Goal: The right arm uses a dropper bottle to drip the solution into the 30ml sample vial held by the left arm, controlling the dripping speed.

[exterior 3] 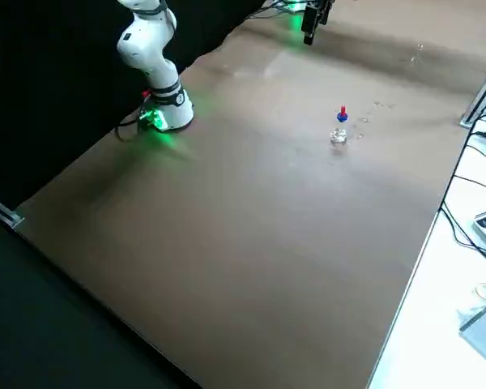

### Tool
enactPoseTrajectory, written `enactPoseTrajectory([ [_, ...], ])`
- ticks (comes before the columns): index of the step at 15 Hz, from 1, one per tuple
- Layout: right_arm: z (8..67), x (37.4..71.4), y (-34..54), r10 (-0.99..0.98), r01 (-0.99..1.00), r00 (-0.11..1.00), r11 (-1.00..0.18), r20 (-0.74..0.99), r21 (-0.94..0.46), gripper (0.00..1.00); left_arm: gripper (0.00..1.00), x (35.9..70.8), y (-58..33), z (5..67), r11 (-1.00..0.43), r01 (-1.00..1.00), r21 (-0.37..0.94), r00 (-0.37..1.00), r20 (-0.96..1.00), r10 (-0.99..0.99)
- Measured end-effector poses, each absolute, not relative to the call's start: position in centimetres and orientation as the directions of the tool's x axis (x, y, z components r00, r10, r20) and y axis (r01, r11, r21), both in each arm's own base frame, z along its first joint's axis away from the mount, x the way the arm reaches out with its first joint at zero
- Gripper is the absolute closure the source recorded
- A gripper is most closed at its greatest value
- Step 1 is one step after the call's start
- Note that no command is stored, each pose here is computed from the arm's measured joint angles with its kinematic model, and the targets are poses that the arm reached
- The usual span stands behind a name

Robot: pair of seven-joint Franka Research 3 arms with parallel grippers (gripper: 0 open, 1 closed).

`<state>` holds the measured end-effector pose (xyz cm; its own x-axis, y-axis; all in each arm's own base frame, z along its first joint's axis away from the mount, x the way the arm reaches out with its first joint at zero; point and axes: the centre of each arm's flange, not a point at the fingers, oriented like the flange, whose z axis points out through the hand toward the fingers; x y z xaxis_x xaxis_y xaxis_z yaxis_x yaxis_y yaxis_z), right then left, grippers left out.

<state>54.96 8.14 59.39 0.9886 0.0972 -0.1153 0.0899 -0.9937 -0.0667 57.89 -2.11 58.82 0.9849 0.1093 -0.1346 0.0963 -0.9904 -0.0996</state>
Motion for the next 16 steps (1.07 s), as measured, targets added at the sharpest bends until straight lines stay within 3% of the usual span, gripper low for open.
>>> enactPoseTrajectory([
  [10,62.9,53.4,6.5,0.083,0.08,0.995,-0.996,-0.052,-0.04,0.0,0.0,58.0,-0.9,58.5,-0.985,0.135,-0.106,0.98,-0.133,0.149],
  [16,64.1,51.8,3.8,0.097,0.095,0.993,-0.995,-0.068,-0.037,0.0,0.0,57.1,-2.1,60.7,-0.986,0.168,-0.007,0.98,-0.112,0.167],
])
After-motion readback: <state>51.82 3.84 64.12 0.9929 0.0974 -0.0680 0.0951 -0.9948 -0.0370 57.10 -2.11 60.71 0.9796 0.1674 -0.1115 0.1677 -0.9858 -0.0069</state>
